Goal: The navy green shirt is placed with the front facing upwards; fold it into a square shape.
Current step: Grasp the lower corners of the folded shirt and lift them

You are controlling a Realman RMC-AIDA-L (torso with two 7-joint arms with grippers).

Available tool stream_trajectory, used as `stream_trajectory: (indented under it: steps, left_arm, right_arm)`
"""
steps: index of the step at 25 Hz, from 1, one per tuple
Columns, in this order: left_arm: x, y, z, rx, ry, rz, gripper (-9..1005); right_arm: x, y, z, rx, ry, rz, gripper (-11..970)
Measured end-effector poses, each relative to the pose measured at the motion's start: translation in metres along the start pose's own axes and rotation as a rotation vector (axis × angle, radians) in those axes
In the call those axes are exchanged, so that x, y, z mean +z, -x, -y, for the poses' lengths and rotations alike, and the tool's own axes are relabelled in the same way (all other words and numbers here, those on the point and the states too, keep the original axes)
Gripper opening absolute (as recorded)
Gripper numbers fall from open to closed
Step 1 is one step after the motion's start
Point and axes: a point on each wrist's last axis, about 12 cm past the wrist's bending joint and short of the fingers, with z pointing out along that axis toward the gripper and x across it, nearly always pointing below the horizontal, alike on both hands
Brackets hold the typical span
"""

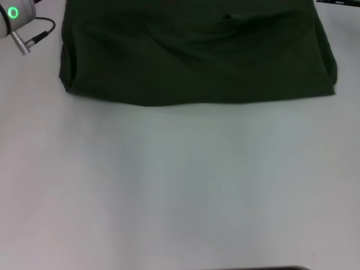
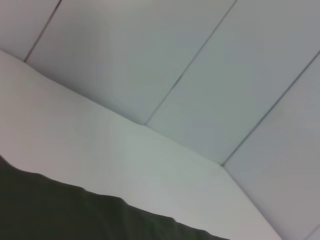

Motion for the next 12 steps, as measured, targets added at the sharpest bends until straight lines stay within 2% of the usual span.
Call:
stream_trajectory:
  steps: [5,12]
  left_arm:
    - [-0.014,-0.003,-0.002,0.013,-0.052,-0.016,722]
    - [-0.043,-0.013,-0.007,0.069,-0.128,-0.051,720]
  right_arm:
    - [-0.010,-0.012,0.004,0.009,0.046,-0.033,726]
    - [-0.042,-0.032,0.013,0.044,0.137,-0.093,721]
